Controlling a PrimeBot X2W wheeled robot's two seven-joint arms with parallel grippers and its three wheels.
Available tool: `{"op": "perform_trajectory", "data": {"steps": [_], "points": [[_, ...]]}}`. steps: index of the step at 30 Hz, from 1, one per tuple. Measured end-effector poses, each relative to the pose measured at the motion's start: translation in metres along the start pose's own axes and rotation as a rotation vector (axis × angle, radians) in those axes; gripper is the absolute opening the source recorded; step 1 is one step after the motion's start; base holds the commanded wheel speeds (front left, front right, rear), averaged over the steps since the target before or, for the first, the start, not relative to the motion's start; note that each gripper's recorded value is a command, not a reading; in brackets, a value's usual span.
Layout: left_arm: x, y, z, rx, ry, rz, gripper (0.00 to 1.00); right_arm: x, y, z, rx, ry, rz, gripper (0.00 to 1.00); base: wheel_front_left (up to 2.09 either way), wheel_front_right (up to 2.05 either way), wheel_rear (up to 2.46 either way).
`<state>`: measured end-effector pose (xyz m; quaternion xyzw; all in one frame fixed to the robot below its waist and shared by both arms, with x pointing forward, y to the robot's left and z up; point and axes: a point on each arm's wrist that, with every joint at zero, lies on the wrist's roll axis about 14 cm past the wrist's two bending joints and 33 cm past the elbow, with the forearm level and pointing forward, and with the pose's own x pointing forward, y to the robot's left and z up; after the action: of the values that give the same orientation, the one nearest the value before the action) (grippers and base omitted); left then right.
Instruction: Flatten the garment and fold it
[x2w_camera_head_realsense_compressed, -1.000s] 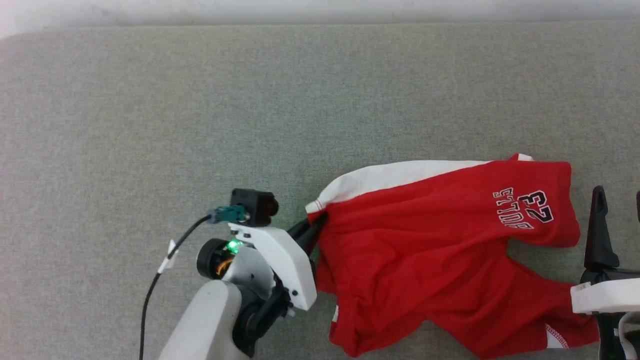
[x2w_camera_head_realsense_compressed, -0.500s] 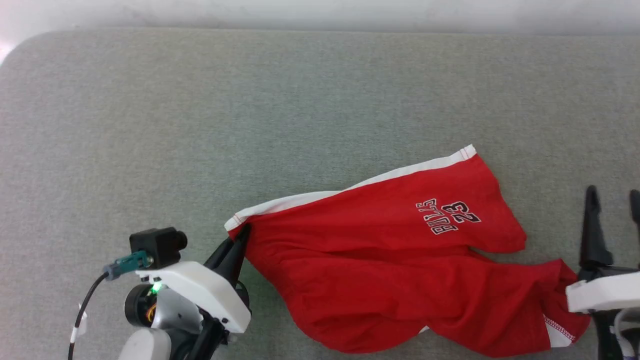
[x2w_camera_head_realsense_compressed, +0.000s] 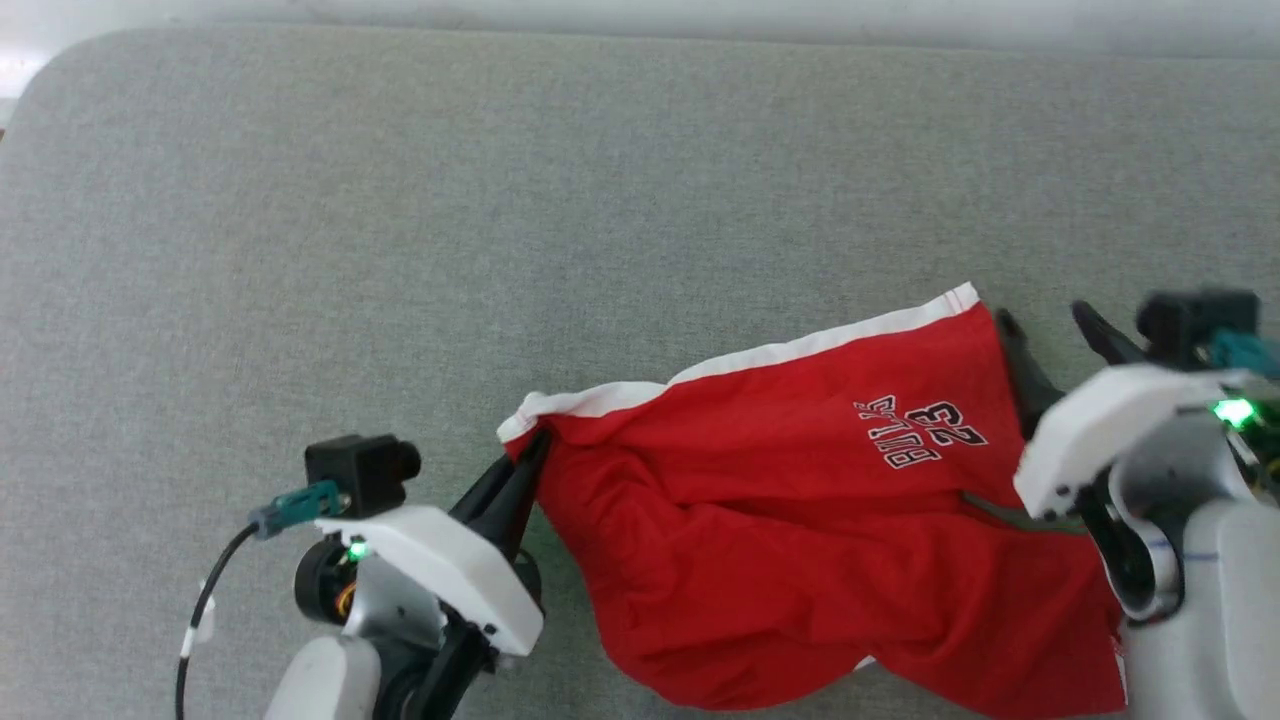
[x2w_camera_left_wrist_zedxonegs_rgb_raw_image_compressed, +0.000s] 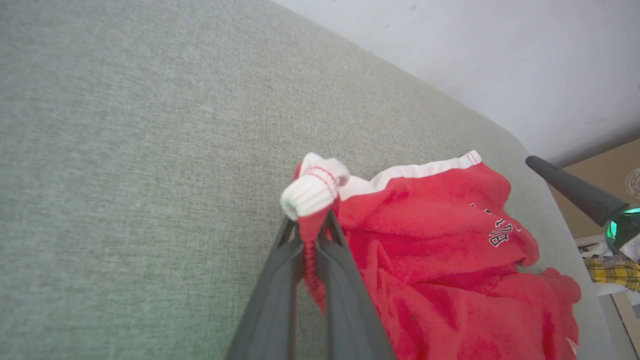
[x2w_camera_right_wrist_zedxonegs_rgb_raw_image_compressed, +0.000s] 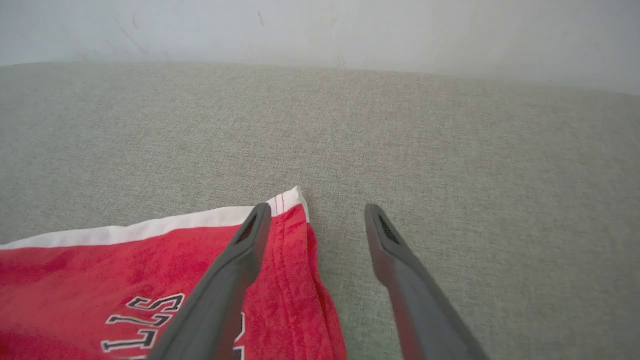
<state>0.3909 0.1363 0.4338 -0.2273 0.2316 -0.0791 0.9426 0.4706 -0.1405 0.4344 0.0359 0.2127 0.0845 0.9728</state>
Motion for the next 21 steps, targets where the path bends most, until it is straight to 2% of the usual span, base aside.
{"op": "perform_trajectory", "data": {"steps": [5, 10, 15, 20, 21], "points": [[0.005, -0.002, -0.001, 0.003, 0.003, -0.011, 0.0, 0.02, 0.02, -0.008, -0.042, 0.113, 0.052, 1.0, 0.0, 0.0, 0.0], [0.006, -0.001, -0.004, 0.001, 0.012, -0.007, 0.0, 0.029, 0.026, -0.037, -0.084, 0.27, 0.062, 1.0, 0.0, 0.0, 0.0], [0.005, -0.001, -0.006, -0.003, 0.013, -0.006, 0.0, 0.037, 0.025, -0.042, -0.108, 0.318, 0.054, 1.0, 0.0, 0.0, 0.0], [0.004, -0.001, -0.006, -0.003, 0.013, -0.004, 0.0, 0.04, 0.026, -0.049, -0.088, 0.386, 0.057, 1.0, 0.0, 0.0, 0.0], [0.004, 0.0, -0.007, -0.003, 0.014, -0.003, 0.0, 0.04, 0.026, -0.049, -0.079, 0.395, 0.058, 0.47, 0.0, 0.0, 0.0]]}}
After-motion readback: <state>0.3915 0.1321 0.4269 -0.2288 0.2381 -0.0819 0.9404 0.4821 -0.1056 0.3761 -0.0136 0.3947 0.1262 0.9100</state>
